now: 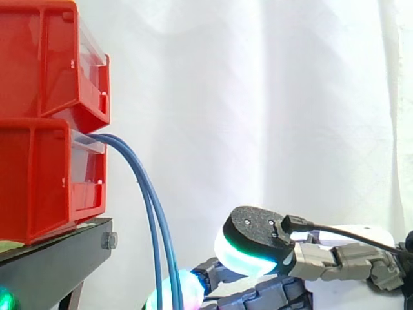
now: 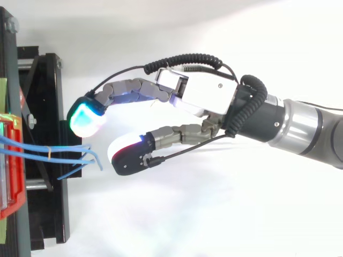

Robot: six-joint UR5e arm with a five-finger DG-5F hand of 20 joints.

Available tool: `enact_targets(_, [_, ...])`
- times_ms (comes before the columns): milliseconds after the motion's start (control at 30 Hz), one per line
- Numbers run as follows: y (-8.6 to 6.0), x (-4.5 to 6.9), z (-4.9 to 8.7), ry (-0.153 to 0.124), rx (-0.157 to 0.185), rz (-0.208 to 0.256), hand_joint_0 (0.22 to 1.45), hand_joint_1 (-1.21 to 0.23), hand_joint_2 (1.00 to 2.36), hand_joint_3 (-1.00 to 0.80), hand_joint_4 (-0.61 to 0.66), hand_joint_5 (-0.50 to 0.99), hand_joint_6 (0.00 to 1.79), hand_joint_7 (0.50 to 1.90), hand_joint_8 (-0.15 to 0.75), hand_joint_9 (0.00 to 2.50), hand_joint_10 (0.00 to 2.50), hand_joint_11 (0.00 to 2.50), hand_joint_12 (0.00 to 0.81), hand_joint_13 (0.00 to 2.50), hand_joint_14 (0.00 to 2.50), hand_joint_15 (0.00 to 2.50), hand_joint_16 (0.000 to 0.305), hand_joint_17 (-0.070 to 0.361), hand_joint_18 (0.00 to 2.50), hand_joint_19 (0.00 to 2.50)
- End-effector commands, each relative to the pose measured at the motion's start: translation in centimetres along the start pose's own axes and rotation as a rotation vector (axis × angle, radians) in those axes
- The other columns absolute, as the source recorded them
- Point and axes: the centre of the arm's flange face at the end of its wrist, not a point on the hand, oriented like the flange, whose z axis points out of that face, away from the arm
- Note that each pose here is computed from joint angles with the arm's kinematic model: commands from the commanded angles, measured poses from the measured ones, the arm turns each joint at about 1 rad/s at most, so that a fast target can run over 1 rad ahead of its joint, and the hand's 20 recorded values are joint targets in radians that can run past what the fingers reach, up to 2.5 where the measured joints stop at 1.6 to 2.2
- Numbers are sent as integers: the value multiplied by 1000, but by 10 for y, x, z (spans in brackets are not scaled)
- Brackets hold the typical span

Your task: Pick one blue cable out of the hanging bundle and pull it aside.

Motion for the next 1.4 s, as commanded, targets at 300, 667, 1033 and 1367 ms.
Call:
enact_targets(300, [2,16,23,83,19,54,542,-589,1002,-471,270,-196,502,709,279,660,7,155,297,497,8,176,43,97,366,288])
enact_targets(667, [19,20,31,85,-11,66,537,-574,1001,-481,278,-189,502,730,277,673,8,169,299,521,8,202,44,98,381,302])
enact_targets(1033, [27,20,31,130,-6,80,535,-568,1001,-484,306,-151,502,859,281,709,6,197,300,556,9,233,44,100,408,336])
enact_targets(1367, [48,9,32,124,-7,81,541,-570,1002,-478,305,-119,503,990,287,752,10,216,294,600,10,253,44,99,439,347])
